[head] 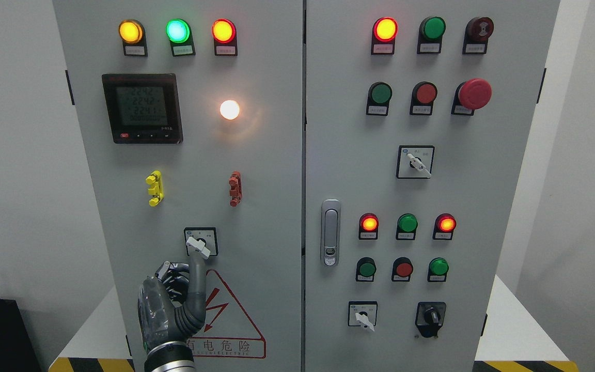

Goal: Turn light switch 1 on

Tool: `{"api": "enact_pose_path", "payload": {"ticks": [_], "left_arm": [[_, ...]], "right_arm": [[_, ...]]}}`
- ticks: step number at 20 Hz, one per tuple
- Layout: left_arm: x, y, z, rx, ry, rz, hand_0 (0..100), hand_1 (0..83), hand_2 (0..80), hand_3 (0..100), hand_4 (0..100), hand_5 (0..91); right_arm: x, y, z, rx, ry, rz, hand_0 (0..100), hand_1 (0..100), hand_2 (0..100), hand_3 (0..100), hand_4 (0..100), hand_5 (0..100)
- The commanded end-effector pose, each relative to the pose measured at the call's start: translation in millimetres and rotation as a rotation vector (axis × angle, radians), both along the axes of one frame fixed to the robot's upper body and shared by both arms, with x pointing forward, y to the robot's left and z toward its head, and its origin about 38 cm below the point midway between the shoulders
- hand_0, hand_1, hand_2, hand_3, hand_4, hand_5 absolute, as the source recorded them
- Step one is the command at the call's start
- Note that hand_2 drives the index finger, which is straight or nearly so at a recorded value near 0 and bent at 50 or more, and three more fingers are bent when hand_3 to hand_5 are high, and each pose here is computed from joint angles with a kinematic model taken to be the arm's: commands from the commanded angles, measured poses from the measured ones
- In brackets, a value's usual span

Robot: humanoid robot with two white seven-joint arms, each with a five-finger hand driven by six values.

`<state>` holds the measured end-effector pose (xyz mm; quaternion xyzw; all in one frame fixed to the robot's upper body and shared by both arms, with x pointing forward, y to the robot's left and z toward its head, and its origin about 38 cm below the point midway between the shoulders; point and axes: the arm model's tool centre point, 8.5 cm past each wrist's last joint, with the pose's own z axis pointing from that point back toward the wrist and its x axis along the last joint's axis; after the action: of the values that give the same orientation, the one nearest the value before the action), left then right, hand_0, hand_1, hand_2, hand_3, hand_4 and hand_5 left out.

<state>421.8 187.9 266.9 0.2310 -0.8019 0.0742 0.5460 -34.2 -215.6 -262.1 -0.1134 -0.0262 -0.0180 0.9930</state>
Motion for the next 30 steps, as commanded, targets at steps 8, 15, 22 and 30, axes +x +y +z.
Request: {"api": "enact_pose_path", "payload": {"ticks": [8, 15, 22, 30], "left_arm": [[-50.7, 84.7, -72.5, 0.027, -0.031, -0.036, 17, 16.8, 45.0, 66, 63, 21.6], [-112.8, 147.1, -148.1, 0.006, 0.055, 0.034, 11, 15.2, 30.8, 37, 43, 17.2], [-188.9, 225.2, -242.7, -0.091, 0.253, 0.247, 9, 11.4, 26.4, 31, 37, 15.3], [-289.7, 258.9, -354.3, -0.206, 0.464, 0.426, 11, 7.2, 22.7, 27, 33, 12.3]], "right_arm": [[-0.3, 0.0, 0.0, 0.001, 0.001, -0.001, 12, 39, 0, 0, 0, 0], [-0.1, 0.1, 0.0, 0.001, 0.0, 0.001, 12, 39, 0, 0, 0, 0], [-0.1, 0.0, 0.0, 0.001, 0.0, -0.001, 12, 39, 0, 0, 0, 0], [0.7, 0.0, -0.1, 0.001, 0.0, -0.001, 12, 39, 0, 0, 0, 0]]}}
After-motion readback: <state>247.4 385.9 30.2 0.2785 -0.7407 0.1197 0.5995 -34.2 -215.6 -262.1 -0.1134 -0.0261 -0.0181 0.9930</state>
